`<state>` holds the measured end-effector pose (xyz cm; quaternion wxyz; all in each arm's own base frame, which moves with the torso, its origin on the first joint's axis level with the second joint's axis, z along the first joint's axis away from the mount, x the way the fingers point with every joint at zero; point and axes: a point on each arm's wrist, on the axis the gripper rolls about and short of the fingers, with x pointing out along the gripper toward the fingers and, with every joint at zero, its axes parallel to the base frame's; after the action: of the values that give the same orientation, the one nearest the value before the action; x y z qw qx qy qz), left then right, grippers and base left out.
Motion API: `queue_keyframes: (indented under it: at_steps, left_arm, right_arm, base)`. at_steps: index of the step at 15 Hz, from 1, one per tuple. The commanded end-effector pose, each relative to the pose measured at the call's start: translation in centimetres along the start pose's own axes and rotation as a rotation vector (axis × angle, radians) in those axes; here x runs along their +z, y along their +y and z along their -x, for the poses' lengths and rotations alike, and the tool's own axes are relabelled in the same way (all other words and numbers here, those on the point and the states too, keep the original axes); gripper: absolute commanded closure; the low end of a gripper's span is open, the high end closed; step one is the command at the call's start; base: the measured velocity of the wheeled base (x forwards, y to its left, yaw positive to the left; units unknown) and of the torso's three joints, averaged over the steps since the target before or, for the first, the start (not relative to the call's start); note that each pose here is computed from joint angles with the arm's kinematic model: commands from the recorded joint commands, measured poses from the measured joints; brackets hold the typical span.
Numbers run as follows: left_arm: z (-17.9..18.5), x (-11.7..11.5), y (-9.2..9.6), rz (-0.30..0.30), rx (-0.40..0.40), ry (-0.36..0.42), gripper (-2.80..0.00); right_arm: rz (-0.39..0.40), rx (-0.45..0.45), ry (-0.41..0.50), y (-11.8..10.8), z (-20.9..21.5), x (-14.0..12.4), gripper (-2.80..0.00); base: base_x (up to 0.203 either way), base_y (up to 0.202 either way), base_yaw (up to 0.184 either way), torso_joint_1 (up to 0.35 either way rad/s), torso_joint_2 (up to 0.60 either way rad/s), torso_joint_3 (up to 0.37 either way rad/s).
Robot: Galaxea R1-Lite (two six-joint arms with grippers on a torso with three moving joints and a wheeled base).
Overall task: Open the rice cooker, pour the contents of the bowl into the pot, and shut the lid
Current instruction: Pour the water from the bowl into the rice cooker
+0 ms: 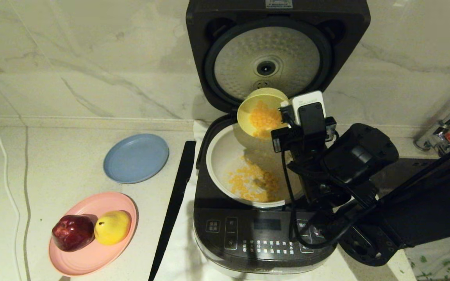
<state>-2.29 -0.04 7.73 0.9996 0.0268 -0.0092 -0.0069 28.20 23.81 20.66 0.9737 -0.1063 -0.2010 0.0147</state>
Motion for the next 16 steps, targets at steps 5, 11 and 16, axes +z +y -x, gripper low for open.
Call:
queue_keyframes:
  at_steps: [5,11,16]
  left_arm:
    - [-0.1,-0.2,0.0,0.000,0.000,0.007,0.00]
    - [-0.1,-0.2,0.0,0.000,0.001,0.007,0.00]
    - [-0.1,-0.2,0.0,0.000,0.001,0.007,0.00]
  right_arm:
    - [-0.020,-0.026,-0.017,-0.6,0.1,1.1,0.00]
    - [-0.005,-0.025,0.002,-0.6,0.6,0.8,0.00]
    - [0.025,-0.010,0.029,0.1,0.6,-0.5,0.00]
  base:
    - [0.000,0.000,0.000,0.000,0.00,0.000]
    - [0.000,0.000,0.000,0.000,0.00,0.000]
    - [0.000,0.000,0.000,0.000,0.00,0.000]
